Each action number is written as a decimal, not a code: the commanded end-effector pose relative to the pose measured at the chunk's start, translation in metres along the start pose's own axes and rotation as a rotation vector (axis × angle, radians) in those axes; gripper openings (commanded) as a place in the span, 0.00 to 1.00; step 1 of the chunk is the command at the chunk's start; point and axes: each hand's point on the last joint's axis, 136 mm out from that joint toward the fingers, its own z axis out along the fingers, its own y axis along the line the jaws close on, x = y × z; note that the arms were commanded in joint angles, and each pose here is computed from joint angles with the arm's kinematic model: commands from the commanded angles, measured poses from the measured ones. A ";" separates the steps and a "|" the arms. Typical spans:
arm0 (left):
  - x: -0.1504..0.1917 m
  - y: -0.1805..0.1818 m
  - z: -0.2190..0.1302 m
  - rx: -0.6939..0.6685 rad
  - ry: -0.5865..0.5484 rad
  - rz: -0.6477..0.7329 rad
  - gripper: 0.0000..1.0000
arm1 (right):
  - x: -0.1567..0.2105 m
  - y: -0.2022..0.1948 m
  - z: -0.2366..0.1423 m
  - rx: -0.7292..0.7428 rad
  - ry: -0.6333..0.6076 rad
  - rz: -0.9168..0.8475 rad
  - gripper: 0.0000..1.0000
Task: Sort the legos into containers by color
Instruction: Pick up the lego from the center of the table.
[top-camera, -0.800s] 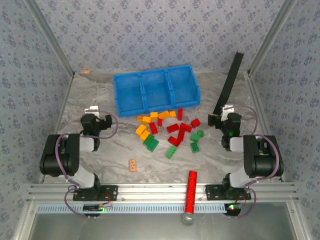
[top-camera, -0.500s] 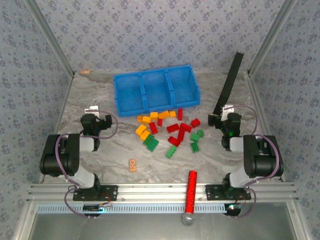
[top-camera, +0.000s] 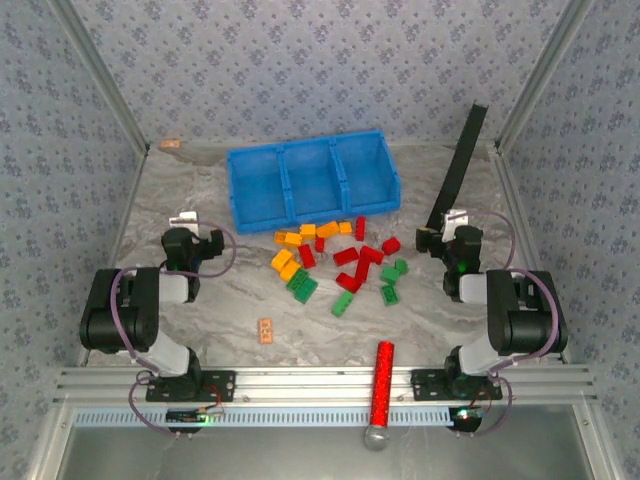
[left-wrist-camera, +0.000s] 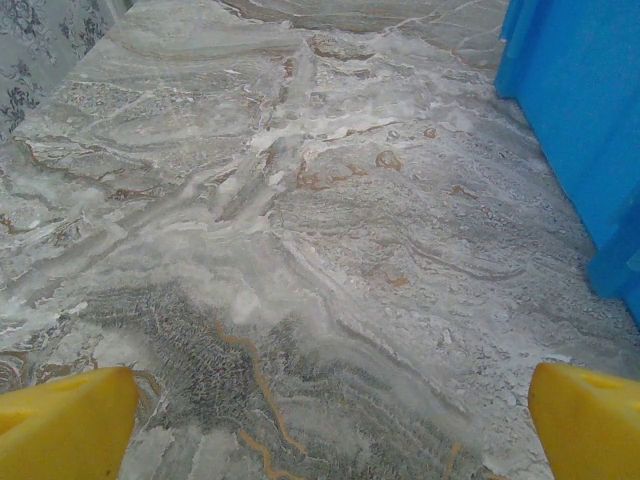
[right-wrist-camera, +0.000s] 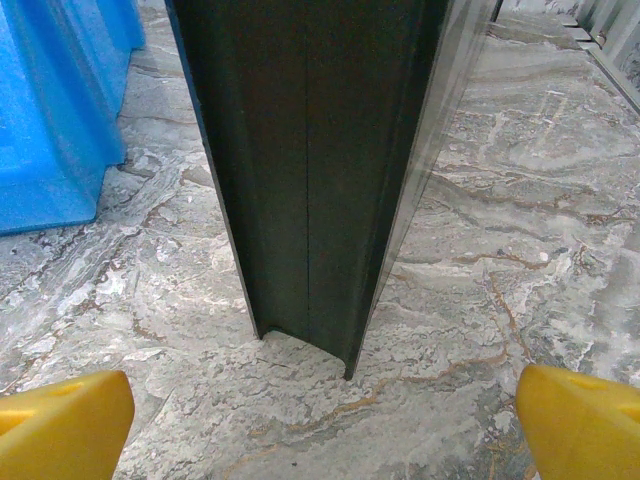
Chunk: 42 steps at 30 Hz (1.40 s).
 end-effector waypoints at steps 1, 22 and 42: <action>-0.017 -0.006 0.001 0.029 -0.051 0.006 1.00 | -0.007 -0.001 0.003 0.007 -0.012 0.011 1.00; -0.017 -0.006 0.001 0.036 -0.049 0.003 1.00 | -0.006 -0.003 0.003 0.006 -0.010 0.021 1.00; -0.192 -0.108 -0.116 0.286 0.078 0.004 1.00 | -0.018 0.112 -0.120 -0.219 0.446 0.154 0.89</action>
